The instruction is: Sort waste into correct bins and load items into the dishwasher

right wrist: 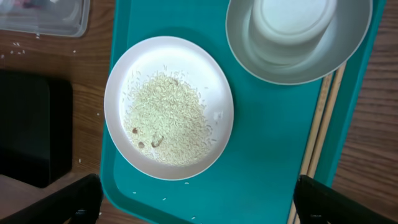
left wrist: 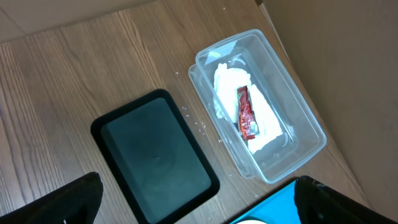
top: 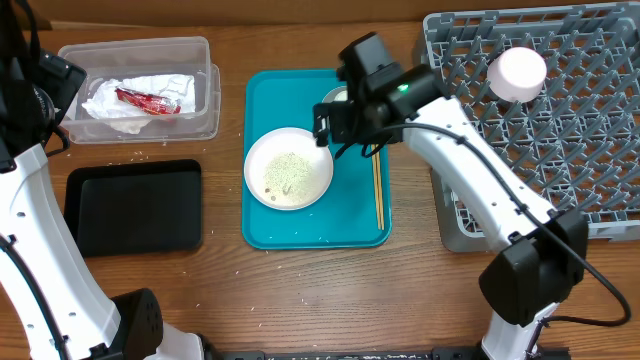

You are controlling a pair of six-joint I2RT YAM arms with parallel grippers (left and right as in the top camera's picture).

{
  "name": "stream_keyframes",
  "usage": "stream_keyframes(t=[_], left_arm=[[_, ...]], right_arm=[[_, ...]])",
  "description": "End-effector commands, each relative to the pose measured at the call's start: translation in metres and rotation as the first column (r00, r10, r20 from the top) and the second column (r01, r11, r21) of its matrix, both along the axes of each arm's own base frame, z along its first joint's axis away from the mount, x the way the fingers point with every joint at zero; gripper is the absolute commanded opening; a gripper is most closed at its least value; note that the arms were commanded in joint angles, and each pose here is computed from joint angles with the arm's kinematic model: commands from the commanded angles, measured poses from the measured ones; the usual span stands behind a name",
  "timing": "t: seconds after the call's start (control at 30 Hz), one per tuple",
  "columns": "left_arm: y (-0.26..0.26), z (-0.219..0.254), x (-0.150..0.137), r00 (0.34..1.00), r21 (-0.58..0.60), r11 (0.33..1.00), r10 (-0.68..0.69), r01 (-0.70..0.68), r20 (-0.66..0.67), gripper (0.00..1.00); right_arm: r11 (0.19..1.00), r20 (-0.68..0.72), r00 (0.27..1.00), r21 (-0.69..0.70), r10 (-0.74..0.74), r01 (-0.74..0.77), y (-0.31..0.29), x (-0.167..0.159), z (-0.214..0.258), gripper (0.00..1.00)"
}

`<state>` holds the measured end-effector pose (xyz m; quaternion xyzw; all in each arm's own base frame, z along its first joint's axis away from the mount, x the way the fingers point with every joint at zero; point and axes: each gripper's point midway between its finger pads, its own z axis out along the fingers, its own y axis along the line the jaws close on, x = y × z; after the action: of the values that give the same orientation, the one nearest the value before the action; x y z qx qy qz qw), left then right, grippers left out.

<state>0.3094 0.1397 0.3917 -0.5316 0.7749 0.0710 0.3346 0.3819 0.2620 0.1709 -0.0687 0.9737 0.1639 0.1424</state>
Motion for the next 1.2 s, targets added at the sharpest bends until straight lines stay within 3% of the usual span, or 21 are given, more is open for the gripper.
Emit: stream_keyframes(t=[0.0, 0.17, 0.47, 0.8, 1.17], left_arm=[[0.004, -0.001, -0.001, 1.000, 0.003, 1.000, 0.030, -0.030, 0.000, 1.00], [0.004, -0.001, -0.001, 1.000, 0.003, 1.000, 0.030, -0.030, 0.000, 1.00], [0.004, -0.001, -0.001, 1.000, 0.003, 1.000, 0.030, -0.030, 0.000, 1.00], [0.004, -0.001, -0.001, 1.000, 0.003, 1.000, 0.030, -0.030, 0.000, 1.00], [0.004, -0.001, -0.001, 1.000, 0.003, 1.000, 0.030, -0.030, 0.000, 1.00]], right_arm=[[0.999, 0.014, 0.999, -0.028, -0.037, 0.037, -0.002, 0.001, 0.000, 1.00], [0.994, 0.041, 0.994, -0.047, -0.098, 0.100, -0.033, 0.004, 0.028, 1.00], [0.907, 0.096, 0.911, -0.095, -0.401, 0.410, -0.173, 0.019, 0.085, 1.00], [0.732, 0.053, 0.747, -0.164, -0.662, 0.661, -0.303, 0.006, 0.082, 1.00], [0.616, 0.096, 0.629, -0.132, -0.772, 0.777, -0.367, 0.006, 0.087, 1.00]])
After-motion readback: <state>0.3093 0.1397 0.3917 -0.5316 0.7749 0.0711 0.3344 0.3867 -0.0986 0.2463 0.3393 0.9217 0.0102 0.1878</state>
